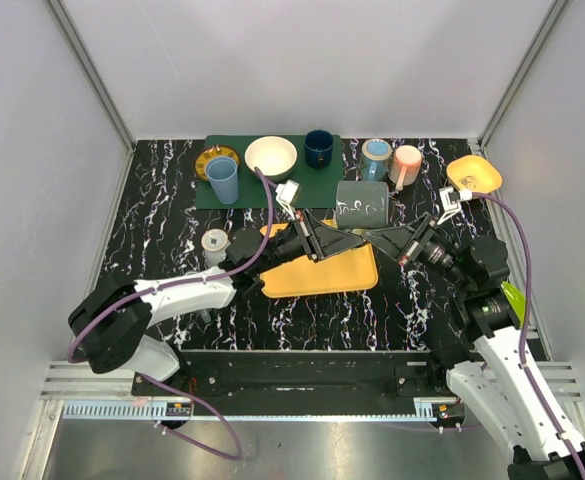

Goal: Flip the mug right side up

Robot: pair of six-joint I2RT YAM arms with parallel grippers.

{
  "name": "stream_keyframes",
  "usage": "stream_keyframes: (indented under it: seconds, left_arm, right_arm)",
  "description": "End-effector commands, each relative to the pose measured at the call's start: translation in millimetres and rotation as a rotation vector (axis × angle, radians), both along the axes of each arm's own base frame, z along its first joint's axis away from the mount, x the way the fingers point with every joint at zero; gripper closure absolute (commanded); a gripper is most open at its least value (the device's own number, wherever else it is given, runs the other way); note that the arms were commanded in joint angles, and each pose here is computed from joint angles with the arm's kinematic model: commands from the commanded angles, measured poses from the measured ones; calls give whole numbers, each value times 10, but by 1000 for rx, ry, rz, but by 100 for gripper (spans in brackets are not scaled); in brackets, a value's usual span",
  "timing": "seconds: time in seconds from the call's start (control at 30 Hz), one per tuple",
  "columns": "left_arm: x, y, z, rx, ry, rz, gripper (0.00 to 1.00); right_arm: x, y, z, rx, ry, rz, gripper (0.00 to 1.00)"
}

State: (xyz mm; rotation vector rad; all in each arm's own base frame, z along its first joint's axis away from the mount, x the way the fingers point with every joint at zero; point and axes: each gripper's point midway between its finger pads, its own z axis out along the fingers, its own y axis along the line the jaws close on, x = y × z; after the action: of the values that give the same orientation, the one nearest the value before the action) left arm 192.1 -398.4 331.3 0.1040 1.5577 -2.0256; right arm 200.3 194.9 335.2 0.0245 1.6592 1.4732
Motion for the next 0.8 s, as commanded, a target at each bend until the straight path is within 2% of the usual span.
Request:
stream_keyframes:
  seconds: [0.0,0.13,0.17,0.2,0.23,0.27,0.4,0.5,0.6,0.7,0.73,0.77]
  left_arm:
    - [33,184,710,-187,-152,59,100]
    - [6,193,683,-150,-163,60,100]
    - [-11,185,688,-129,-177,56,100]
    - [-7,184,667,-97,-212,75,100]
    - [-34,220,656,-63,-222,86,100]
    - [-33,238,647,-36,-265,113,100]
    - [-40,430,639,41,-341,211,100]
    - [-61,617,676,58,-386,285,100]
    - [-24,791,656,134,-417,370,100]
    - [85,1125,518,340,-416,516,100]
    - [131,1228,265,481,-376,535,100]
    - [235,1392,172,566,-372,618,100]
  right_arm:
    - [-244,94,-51,-47,-18,124,100]
    - [-274,86,-80,-71,-23,130,100]
    - [-276,81,-70,-79,-30,126,95]
    - [-293,67,-84,-98,-3,120,79]
    - [-275,43,-72,-115,-14,99,68]
    - [-273,30,-54,-123,-18,90,50]
    - [-291,-22,130,-138,-47,54,31]
    - [-288,-29,219,-136,-58,46,25]
    - [-282,-65,231,-152,-38,21,24]
    - [-222,-232,183,-215,-16,-100,23]
    - [-179,-317,173,-246,-28,-159,23]
    - [-165,-367,155,-265,-21,-189,23]
